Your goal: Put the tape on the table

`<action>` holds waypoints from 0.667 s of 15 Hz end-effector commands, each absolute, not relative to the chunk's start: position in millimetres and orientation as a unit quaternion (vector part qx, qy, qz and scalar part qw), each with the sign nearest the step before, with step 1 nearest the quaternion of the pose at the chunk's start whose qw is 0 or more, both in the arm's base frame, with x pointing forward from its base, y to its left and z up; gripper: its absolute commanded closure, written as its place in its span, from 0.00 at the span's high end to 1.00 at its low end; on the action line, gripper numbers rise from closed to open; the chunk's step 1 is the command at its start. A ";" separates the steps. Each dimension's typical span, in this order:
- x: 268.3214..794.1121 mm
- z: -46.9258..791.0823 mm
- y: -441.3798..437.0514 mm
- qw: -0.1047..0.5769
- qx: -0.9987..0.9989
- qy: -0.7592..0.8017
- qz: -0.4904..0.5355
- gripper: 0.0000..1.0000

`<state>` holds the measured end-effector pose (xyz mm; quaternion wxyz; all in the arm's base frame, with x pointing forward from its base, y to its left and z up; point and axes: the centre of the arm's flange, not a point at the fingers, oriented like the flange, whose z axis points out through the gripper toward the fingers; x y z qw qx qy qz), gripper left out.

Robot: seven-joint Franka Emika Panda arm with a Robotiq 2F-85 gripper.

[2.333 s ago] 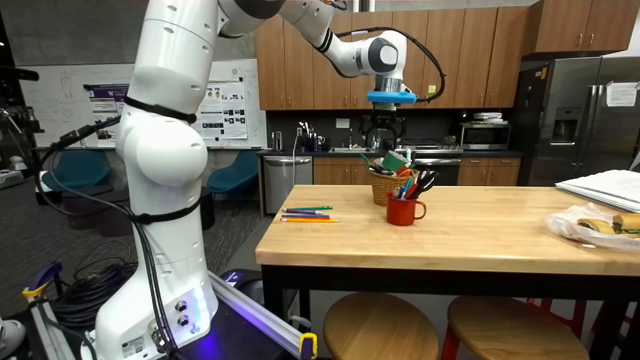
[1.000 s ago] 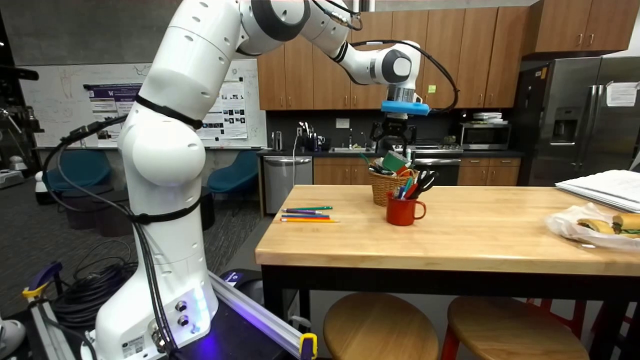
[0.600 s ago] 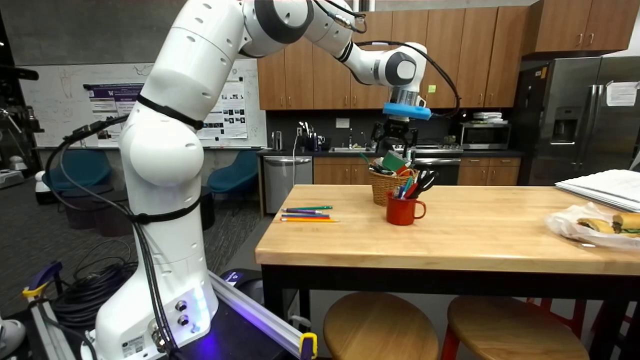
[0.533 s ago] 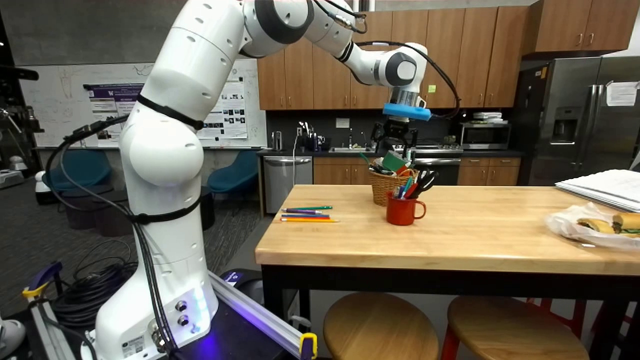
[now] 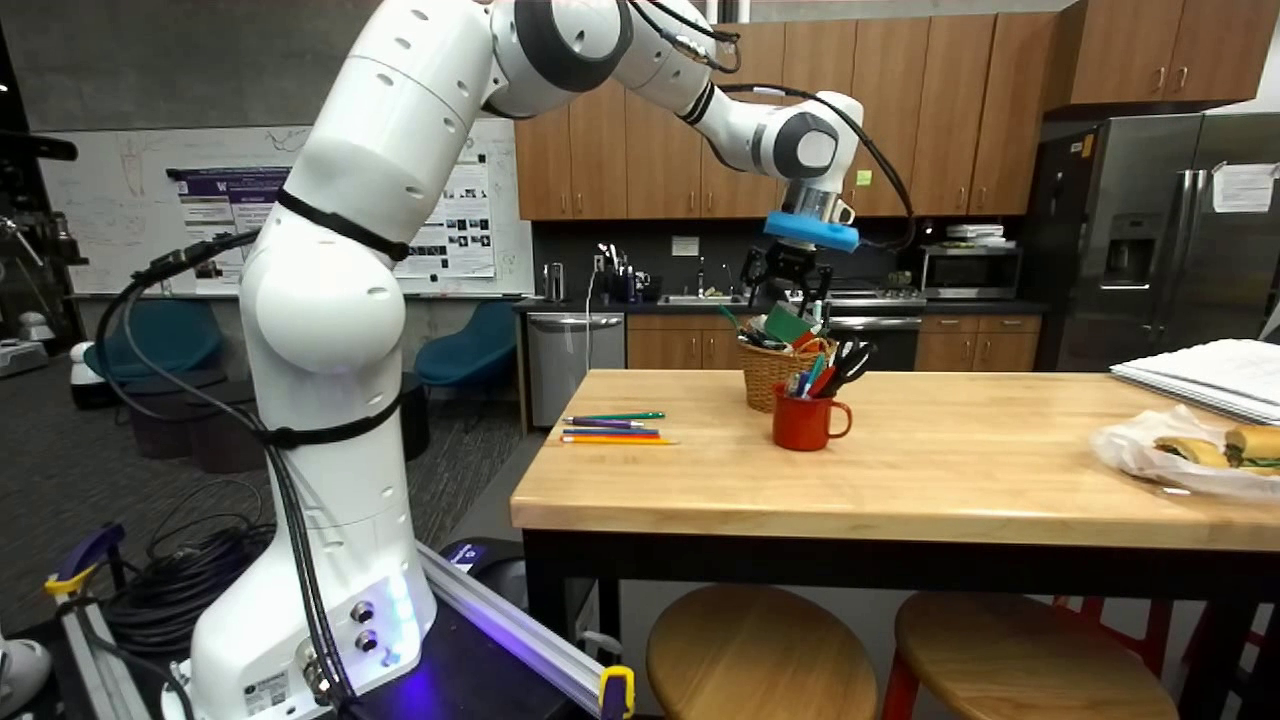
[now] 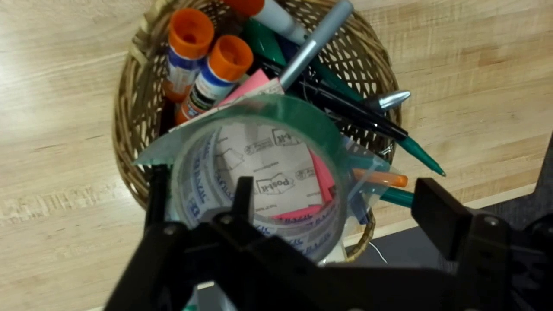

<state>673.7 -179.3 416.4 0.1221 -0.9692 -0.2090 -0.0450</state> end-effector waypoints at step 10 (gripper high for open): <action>667.5 441.0 -175.7 0.134 -0.969 -0.200 -0.057 0.00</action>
